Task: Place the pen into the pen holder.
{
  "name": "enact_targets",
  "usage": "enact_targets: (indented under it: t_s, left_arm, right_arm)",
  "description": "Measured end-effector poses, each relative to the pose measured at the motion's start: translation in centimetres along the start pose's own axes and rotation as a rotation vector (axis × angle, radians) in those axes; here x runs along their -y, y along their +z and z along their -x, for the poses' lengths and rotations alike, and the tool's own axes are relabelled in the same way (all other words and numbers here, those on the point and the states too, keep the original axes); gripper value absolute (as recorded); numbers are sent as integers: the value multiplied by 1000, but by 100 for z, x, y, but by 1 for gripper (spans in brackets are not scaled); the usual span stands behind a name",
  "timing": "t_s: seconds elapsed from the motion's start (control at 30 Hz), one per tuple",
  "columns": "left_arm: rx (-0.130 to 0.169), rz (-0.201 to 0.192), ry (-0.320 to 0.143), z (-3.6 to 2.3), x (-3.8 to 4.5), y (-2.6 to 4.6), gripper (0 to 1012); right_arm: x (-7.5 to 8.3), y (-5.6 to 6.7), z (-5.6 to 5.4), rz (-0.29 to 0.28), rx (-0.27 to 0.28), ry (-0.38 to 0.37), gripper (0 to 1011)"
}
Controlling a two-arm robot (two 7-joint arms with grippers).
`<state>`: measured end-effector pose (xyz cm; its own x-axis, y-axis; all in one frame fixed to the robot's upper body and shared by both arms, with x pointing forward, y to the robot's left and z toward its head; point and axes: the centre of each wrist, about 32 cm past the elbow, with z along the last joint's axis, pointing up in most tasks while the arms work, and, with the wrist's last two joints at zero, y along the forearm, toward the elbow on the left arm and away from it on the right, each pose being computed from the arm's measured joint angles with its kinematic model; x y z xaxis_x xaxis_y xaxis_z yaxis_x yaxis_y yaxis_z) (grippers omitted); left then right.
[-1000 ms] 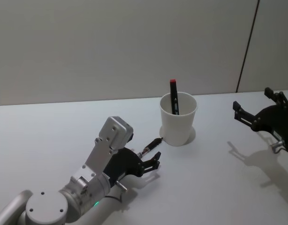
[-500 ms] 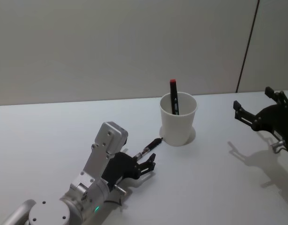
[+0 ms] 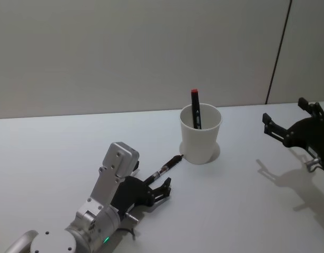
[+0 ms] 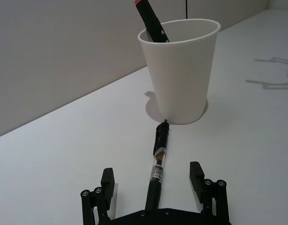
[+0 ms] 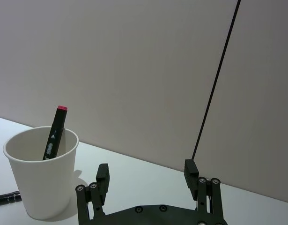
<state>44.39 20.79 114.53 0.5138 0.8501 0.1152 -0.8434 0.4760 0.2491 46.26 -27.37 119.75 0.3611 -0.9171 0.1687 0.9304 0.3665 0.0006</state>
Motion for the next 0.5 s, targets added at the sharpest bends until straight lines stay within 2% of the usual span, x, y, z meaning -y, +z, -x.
enact_targets:
  t_s: [0.5]
  left_arm:
    - [-8, -24, -8, -27, -11, -21, 1001]
  right_arm:
    - [0, 0, 0, 0, 0, 0, 1003]
